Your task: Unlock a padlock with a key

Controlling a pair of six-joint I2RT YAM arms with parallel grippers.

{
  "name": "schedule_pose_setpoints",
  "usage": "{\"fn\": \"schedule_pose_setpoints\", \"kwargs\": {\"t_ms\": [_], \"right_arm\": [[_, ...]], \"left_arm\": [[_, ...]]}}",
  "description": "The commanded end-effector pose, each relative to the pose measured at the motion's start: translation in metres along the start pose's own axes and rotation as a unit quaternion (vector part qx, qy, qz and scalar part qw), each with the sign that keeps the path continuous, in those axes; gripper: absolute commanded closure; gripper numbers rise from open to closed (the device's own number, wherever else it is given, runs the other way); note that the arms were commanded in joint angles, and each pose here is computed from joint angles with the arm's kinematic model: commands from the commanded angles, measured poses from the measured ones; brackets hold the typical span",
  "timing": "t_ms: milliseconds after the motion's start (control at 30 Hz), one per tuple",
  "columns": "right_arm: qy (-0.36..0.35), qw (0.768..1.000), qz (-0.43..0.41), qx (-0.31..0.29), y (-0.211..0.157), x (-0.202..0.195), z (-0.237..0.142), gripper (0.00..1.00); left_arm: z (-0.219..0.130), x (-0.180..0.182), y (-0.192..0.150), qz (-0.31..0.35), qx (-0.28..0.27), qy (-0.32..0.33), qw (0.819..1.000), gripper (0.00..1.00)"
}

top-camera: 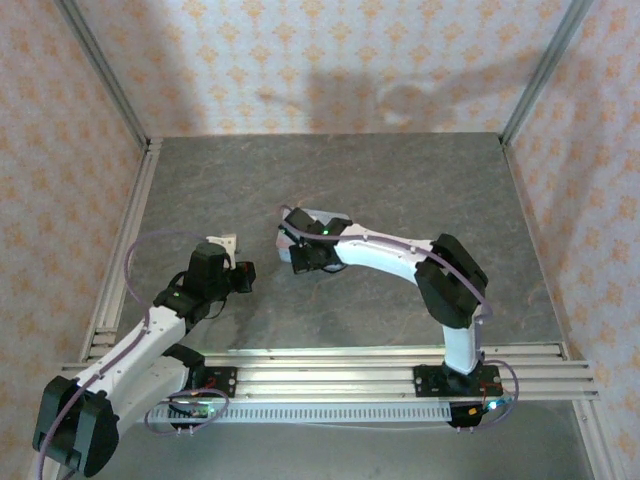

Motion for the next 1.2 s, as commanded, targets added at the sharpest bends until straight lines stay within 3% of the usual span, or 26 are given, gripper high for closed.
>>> {"fn": "schedule_pose_setpoints", "kwargs": {"t_ms": [0, 167, 367, 467, 700, 933, 1167], "right_arm": [[-0.059, 0.998, -0.005, 0.017, -0.001, -0.032, 0.008, 0.98], [-0.052, 0.998, 0.019, -0.001, -0.003, -0.034, 0.003, 0.92], [-0.062, 0.996, 0.046, -0.032, -0.011, -0.029, 0.007, 0.57], [-0.085, 0.994, 0.056, -0.048, -0.009, -0.031, 0.009, 0.49], [-0.122, 0.981, 0.120, -0.092, -0.003, -0.047, 0.007, 0.44], [-0.110, 0.983, 0.125, -0.083, -0.007, -0.045, 0.011, 0.44], [-0.094, 0.983, 0.134, -0.078, -0.014, -0.043, 0.027, 0.43]], "left_arm": [[0.002, 0.002, 0.002, -0.012, 0.000, 0.003, 1.000, 1.00], [0.005, 0.001, -0.002, -0.013, 0.014, 0.002, 1.000, 1.00], [0.006, -0.008, 0.004, -0.014, 0.026, -0.010, 1.000, 1.00], [0.003, -0.012, 0.006, -0.004, 0.037, -0.010, 0.999, 1.00], [0.000, -0.015, 0.010, -0.004, 0.024, -0.019, 1.000, 1.00], [0.003, -0.024, 0.016, 0.025, 0.054, -0.016, 0.998, 1.00], [0.013, -0.019, 0.013, 0.001, 0.051, -0.013, 0.999, 1.00]]}}
Point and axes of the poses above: each hand's point on the last joint's axis, 136 mm out from that joint toward the fingers, its own z axis out along the fingers, its own x axis along the line the jaws close on, y = z × x, the point moved 2 cm from there along -z, back along the fingers, and after that the axes turned 8 degrees about -z, right-handed, at the moved point
